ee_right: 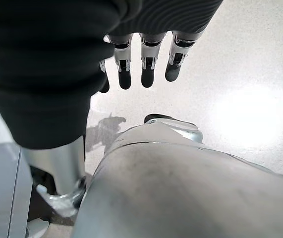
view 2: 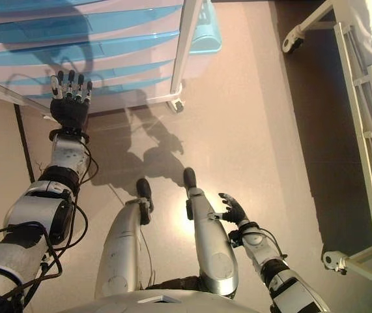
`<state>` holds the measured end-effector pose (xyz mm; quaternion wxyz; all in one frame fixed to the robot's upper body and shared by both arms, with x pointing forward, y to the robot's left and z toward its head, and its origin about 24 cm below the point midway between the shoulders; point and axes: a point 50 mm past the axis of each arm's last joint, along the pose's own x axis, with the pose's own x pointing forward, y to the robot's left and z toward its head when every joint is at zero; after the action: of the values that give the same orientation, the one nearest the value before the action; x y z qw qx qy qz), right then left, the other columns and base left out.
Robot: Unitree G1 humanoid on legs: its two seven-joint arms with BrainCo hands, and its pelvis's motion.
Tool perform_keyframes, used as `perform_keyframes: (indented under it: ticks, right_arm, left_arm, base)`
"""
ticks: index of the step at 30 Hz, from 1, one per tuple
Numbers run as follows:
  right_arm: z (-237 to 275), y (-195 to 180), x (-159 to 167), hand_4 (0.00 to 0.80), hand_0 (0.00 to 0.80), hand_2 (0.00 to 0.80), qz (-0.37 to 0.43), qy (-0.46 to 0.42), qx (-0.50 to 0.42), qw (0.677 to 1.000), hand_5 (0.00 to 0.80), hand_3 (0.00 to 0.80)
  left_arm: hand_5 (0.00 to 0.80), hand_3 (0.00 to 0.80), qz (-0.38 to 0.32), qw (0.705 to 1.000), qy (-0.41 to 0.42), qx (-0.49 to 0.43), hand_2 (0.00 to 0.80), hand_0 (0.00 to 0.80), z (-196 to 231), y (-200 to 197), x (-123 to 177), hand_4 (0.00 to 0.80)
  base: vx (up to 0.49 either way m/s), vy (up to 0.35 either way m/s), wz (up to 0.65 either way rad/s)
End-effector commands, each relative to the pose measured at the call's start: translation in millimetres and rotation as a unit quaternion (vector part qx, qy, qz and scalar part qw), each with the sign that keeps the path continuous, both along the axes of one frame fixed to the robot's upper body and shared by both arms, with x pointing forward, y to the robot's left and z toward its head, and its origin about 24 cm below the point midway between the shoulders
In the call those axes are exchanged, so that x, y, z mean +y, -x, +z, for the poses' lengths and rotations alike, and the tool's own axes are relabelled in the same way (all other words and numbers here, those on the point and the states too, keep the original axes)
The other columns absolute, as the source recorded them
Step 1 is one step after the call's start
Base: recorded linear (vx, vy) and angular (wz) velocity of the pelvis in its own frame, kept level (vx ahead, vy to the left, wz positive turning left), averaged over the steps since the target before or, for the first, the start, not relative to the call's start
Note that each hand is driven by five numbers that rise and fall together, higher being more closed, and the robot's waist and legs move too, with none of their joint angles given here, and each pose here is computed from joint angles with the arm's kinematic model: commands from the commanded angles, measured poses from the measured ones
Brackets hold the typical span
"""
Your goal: Open the drawer and pick up the medicine
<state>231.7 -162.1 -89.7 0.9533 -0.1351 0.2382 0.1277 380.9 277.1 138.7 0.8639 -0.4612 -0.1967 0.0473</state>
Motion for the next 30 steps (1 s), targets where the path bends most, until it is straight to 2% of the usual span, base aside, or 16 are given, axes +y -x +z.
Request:
perform_keyframes:
  ticks: [1, 6, 9, 15, 20, 30]
  right_arm:
    - [-7.1, 19.7, 0.6, 0.000, 0.000, 0.000, 0.014, -0.012, 0.009, 1.000, 0.000, 0.000]
    - [-9.2, 25.1, 0.9, 0.000, 0.000, 0.000, 0.020, -0.013, 0.008, 1.000, 0.000, 0.000]
    - [-10.5, 27.9, -0.3, 0.000, 0.000, 0.000, 0.024, -0.012, 0.007, 1.000, 0.000, 0.000]
    - [-10.6, 27.3, -3.5, 0.000, 0.000, 0.000, 0.030, 0.002, 0.003, 1.000, 0.000, 0.000]
    - [-8.5, 23.4, -6.5, 0.000, 0.000, 0.000, 0.032, 0.014, 0.000, 0.999, 0.000, 0.000]
    - [-8.1, 21.7, -14.5, 0.000, 0.000, 0.000, 0.026, 0.028, 0.006, 0.999, 0.000, 0.000]
  left_arm:
    - [0.000, 0.000, 0.048, 0.989, -0.020, -0.141, 0.000, 0.000, 106.0, -4.9, 21.3, 0.000]
    - [0.000, 0.000, 0.021, 0.974, -0.029, -0.226, 0.000, 0.000, 155.8, -5.2, 5.1, 0.000]
    - [0.000, 0.000, -0.032, 0.951, -0.029, -0.305, 0.000, 0.000, 182.0, -1.8, -12.9, 0.000]
    - [0.000, 0.000, -0.192, 0.875, -0.044, -0.442, 0.000, 0.000, 208.8, 8.9, -64.9, 0.000]
    - [0.000, 0.000, -0.260, 0.844, -0.082, -0.463, 0.000, 0.000, 211.3, 15.7, -94.8, 0.000]
    - [0.000, 0.000, -0.322, 0.811, -0.141, -0.468, 0.000, 0.000, 209.1, 22.1, -113.7, 0.000]
  base:
    - [0.002, -0.006, 0.03]
    - [0.002, -0.007, 0.03]
    - [-0.001, 0.000, 0.02]
    - [-0.002, 0.032, -0.01]
    - [-0.003, 0.029, 0.05]
    - [0.004, 0.000, 0.02]
